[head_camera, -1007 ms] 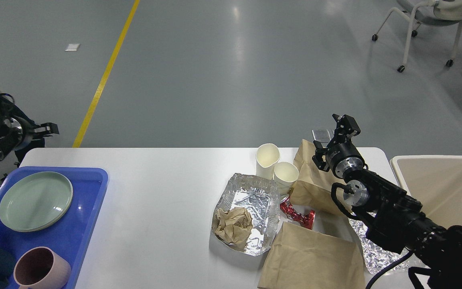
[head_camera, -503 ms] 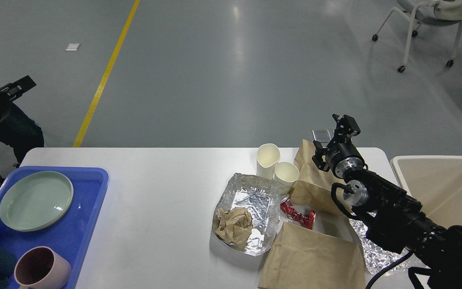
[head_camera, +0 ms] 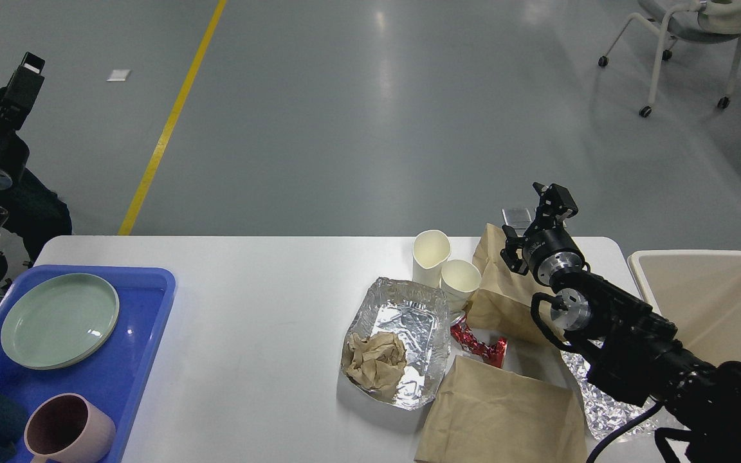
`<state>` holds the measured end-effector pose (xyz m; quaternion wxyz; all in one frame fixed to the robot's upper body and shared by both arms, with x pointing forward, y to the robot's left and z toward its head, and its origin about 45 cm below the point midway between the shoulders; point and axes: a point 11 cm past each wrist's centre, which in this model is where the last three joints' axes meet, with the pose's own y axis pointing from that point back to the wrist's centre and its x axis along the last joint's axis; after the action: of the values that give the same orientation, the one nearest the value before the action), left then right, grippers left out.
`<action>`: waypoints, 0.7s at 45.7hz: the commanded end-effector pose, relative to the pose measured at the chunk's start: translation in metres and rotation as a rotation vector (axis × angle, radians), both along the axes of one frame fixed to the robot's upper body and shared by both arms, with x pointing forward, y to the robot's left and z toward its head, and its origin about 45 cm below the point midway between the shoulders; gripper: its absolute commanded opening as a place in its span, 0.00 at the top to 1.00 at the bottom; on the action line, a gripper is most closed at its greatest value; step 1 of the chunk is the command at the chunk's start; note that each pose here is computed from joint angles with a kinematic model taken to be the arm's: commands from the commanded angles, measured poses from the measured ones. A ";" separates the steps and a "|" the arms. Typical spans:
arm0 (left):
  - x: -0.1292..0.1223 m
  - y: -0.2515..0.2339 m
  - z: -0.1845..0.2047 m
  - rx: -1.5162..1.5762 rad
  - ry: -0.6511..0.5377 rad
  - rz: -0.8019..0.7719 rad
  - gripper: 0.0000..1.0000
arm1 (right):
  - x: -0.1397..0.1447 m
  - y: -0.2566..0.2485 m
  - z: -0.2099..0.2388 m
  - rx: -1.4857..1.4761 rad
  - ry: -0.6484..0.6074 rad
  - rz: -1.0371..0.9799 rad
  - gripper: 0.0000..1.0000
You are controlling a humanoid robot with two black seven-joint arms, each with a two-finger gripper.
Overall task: Tidy desktop
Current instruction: 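Release the plate and raise the left gripper away from the tray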
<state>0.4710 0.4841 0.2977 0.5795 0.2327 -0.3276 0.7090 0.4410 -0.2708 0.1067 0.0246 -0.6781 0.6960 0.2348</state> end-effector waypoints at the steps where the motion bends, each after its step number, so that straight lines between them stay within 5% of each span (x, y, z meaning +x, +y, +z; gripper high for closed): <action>1: 0.005 -0.010 -0.002 -0.127 -0.010 -0.043 0.04 | 0.000 0.000 0.000 0.000 0.001 0.000 0.00; 23: 0.016 -0.041 0.020 -0.840 -0.166 -0.330 0.04 | 0.000 0.000 0.000 0.000 -0.001 -0.001 0.00; 32: 0.018 -0.062 -0.004 -0.861 -0.114 -0.337 0.04 | 0.000 0.000 0.000 0.000 0.001 0.000 0.00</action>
<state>0.4902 0.4304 0.3091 0.7066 -0.1326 -0.0808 0.6904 0.4413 -0.2707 0.1070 0.0248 -0.6782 0.6960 0.2346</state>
